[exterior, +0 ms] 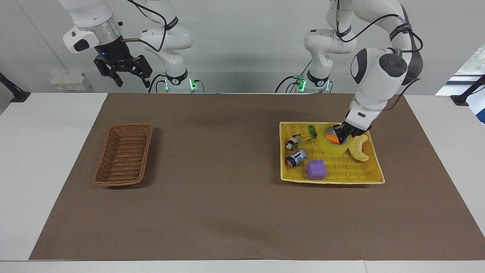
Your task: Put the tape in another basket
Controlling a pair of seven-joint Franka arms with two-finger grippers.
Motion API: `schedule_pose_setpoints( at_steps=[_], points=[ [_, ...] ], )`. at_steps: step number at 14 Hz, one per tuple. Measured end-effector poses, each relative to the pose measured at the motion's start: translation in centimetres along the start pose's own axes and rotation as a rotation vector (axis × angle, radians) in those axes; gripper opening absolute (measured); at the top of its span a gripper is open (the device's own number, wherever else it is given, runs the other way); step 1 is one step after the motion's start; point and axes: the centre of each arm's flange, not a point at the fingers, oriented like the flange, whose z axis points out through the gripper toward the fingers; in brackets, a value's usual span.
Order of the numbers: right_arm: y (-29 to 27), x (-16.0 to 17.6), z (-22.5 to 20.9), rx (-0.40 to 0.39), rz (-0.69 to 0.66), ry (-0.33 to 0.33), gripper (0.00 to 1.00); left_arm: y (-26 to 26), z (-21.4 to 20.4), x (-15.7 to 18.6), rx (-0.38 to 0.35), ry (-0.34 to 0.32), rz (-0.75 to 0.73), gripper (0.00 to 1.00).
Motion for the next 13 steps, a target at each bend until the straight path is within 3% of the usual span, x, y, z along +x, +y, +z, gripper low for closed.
schedule_pose_setpoints(
  at_steps=[3,7,10,13],
  points=[
    [-6.4,0.4,3.0,0.049,-0.095,0.055,1.0,0.3,-0.9,-0.4,0.006,-0.026,0.027,0.22],
    [-12.1,2.5,6.9,0.196,-0.076,0.106,1.0,1.4,-2.4,-1.3,-0.004,-0.062,0.087,0.22],
    [-17.3,2.3,9.6,0.323,-0.028,0.071,1.0,2.4,-3.5,-2.3,-0.042,-0.074,0.105,0.22],
    [-22.6,1.9,12.0,0.447,0.034,0.078,1.0,5.8,-3.9,-3.3,-0.125,-0.078,0.096,0.22]
  ],
)
